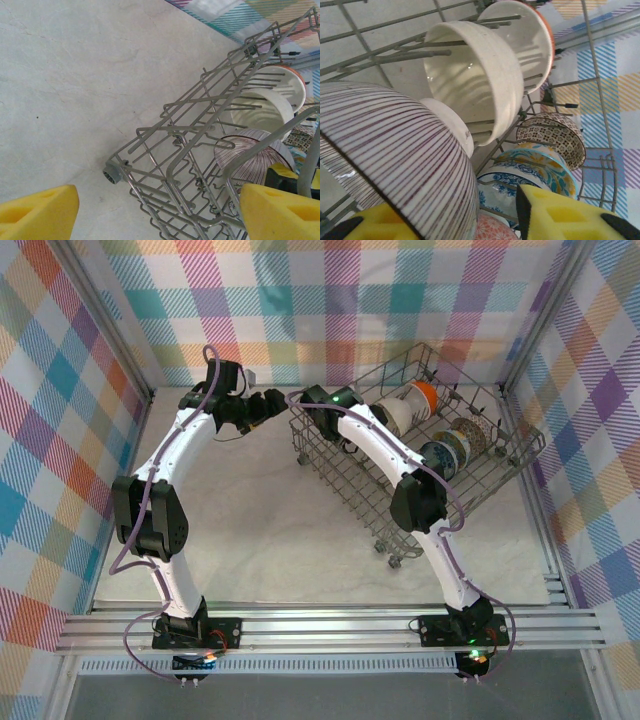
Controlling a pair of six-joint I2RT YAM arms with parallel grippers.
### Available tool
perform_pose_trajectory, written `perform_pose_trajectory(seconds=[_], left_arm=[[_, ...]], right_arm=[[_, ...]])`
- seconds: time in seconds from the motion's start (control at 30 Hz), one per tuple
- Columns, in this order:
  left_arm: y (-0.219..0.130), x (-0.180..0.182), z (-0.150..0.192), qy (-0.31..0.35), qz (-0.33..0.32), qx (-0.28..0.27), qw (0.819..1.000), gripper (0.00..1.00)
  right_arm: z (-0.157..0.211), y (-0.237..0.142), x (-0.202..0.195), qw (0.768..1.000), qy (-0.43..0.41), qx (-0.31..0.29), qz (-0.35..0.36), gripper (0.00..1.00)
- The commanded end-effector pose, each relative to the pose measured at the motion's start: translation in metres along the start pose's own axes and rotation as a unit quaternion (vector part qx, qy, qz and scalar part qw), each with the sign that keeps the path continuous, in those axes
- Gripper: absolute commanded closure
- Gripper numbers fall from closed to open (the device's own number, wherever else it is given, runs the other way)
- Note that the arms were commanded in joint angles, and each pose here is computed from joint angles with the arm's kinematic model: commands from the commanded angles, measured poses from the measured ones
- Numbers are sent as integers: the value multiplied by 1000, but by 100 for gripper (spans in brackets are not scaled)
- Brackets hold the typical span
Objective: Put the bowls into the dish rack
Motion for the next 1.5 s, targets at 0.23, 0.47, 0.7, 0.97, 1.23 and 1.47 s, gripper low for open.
perform_pose_trajectory(seconds=[0.23, 0.47, 0.7, 0.97, 1.23, 1.47], left_arm=[[-7, -7, -9, 6, 22, -17, 1000, 16], [-6, -9, -9, 5, 25, -13, 1000, 16], [-8, -10, -10, 5, 26, -11, 1000, 16], [-25, -19, -10, 10, 27, -27, 999, 14], [-58, -36, 16, 20, -3, -42, 999, 12], [-84, -62, 51, 36, -24, -121, 992, 10]], right_arm=[[-1, -8, 18, 997, -18, -6, -77, 43], [-3, -16, 14, 992, -4, -29, -125, 30], [-5, -28, 6, 983, 1, -75, -167, 15], [-5, -33, -21, 991, -10, -80, -110, 8], [-15, -38, -80, 990, 49, -112, -62, 3], [-26, -48, -100, 981, 38, -172, -79, 0]])
Point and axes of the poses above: each hand's point on the last joint's axis, 136 mm out from that joint toward the fingers, its own y axis out along the fingers, its own x axis along the line the jaws close on, z = x × y, the point moved 10 cm from there along -y, back along the fingers, and after that the axes turned 11 degrees about -y, right-handed, at the moved point
